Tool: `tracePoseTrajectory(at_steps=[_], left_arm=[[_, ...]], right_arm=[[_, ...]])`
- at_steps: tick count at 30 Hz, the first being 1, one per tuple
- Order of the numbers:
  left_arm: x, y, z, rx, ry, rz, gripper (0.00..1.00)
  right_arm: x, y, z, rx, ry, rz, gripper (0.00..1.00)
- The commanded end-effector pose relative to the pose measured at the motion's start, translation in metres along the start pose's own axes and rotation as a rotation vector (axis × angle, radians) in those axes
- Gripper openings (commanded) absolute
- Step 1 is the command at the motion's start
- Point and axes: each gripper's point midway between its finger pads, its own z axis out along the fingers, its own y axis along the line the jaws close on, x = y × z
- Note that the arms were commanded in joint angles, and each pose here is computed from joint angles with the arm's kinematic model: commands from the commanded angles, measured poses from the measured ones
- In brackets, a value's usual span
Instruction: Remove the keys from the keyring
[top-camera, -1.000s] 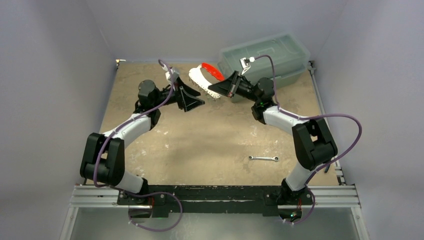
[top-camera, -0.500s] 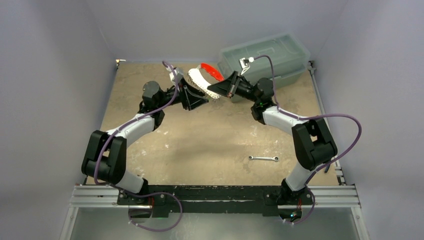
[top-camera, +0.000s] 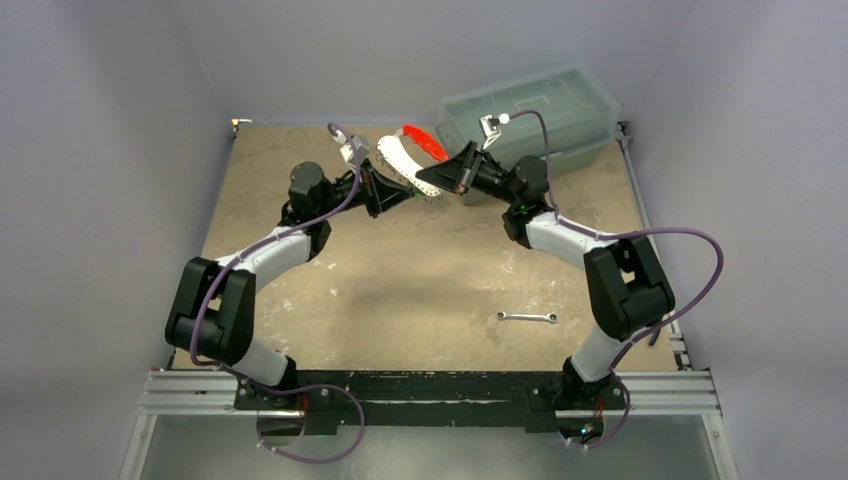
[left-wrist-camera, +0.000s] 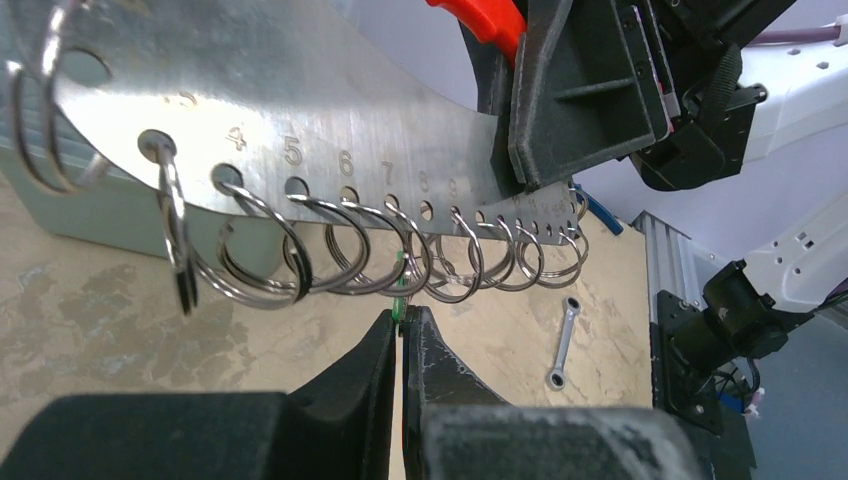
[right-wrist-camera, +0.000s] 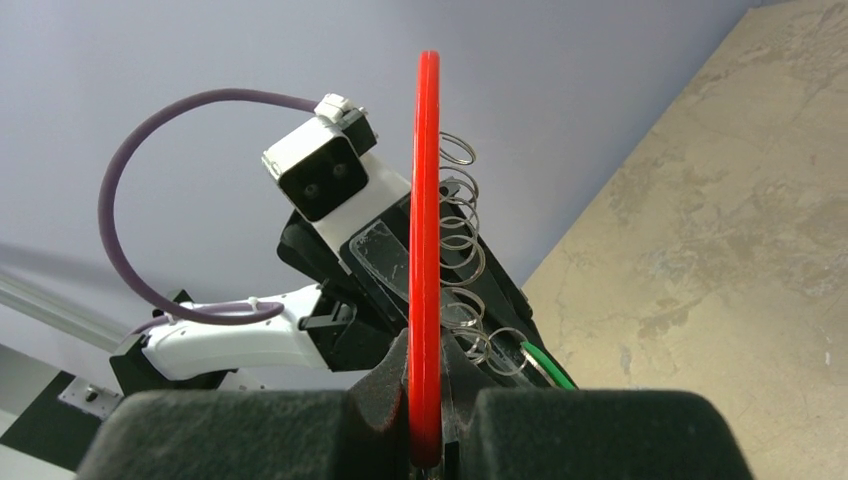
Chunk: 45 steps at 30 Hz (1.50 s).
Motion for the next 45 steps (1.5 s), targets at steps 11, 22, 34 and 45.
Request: tracePoseTrajectory(at_steps=[11,22,34,45], left_arm=[[0.013,-0.016,-0.009,0.068,0.118,0.049,0.00],[-0.009,-0.009,0.001,0.042,0.009,0.060,0.00],[-0.008,-0.012,0.003,0.049,-0.026,0.066,0.19],[-0.006,-0.008,0.006,0.030,-0.027,0.069,0.27]], right_arm=[[-0.024,0.014,-0.007,-0.023,-0.071,-0.096,0.00],[-0.022,0.018,-0.005,-0.036,-0.094,-0.055,0.00],[-0.023,0.029,-0.005,-0.054,-0.096,-0.066,0.00],[-0.023,0.033,-0.004,-0.066,-0.097,-0.064,0.00]])
